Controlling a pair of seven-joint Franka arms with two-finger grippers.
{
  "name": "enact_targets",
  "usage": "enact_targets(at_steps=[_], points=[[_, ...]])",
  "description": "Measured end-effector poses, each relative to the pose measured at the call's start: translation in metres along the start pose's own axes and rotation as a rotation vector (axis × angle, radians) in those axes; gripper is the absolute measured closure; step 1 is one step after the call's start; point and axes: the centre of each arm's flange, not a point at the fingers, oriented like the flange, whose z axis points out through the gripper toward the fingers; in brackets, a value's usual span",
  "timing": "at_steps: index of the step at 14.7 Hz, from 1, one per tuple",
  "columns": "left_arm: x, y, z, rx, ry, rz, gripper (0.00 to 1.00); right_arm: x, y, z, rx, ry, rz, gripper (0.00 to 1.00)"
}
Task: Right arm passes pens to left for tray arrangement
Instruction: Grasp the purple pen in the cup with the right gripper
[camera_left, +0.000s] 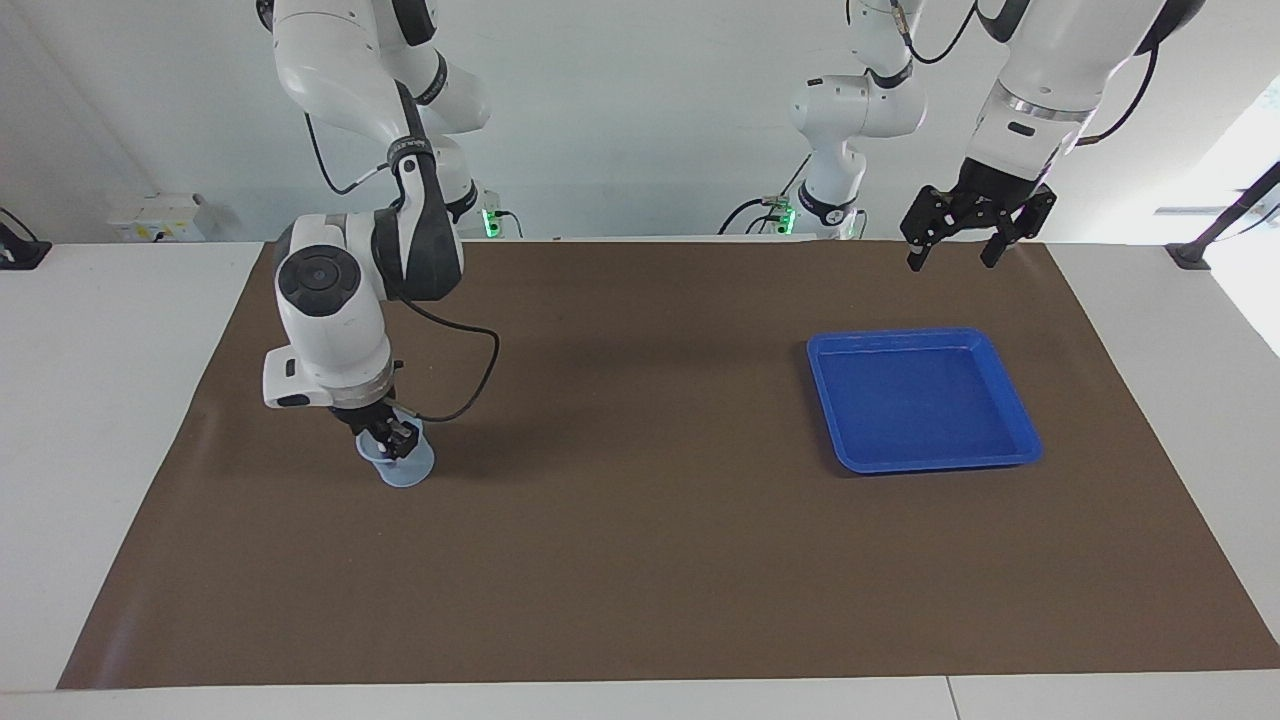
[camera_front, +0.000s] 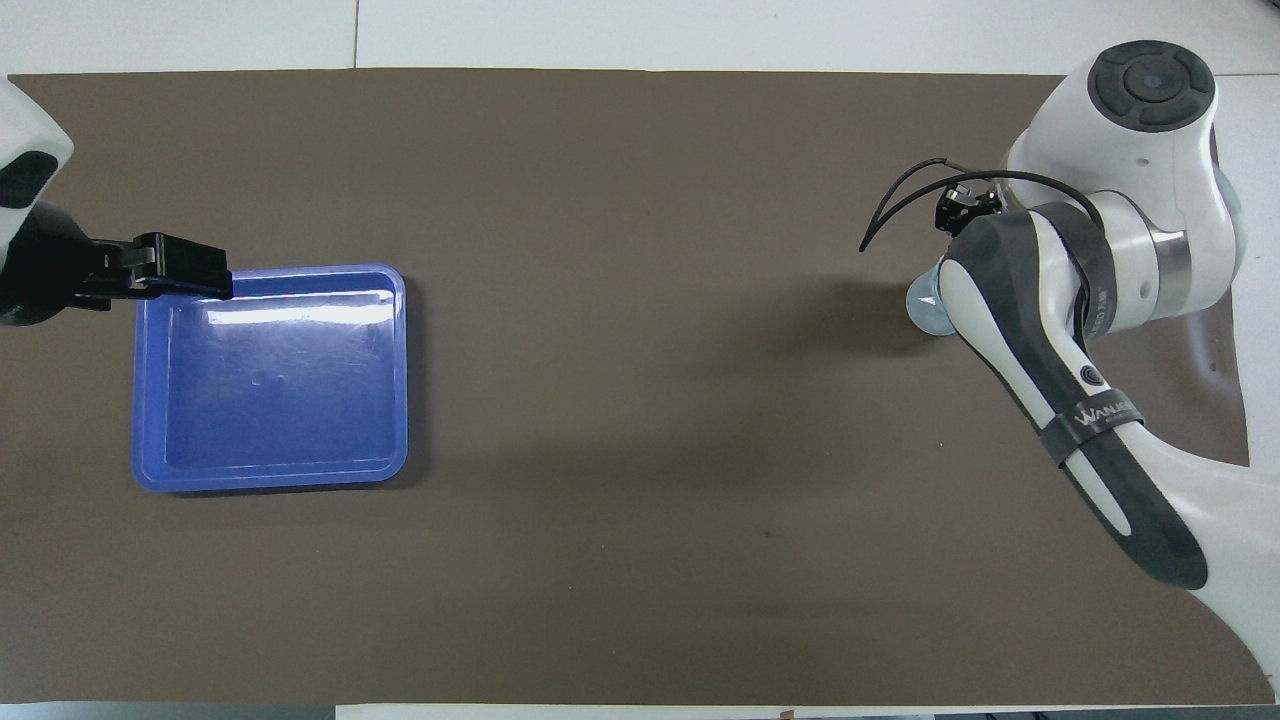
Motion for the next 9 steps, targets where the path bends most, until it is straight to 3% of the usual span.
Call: enact_targets(at_steps=[3, 9], points=[[-0.0021, 0.0007, -0.0017, 0.001, -0.003, 0.002, 0.0, 0.0002, 0.0003, -0.003, 0.005, 0.007, 0.0, 0.81], [-0.0037, 0.0022, -0.0007, 0.003, -0.012, 0.005, 0.0, 0.0054, 0.0035, -0.0079, 0.024, 0.033, 0.009, 0.83]])
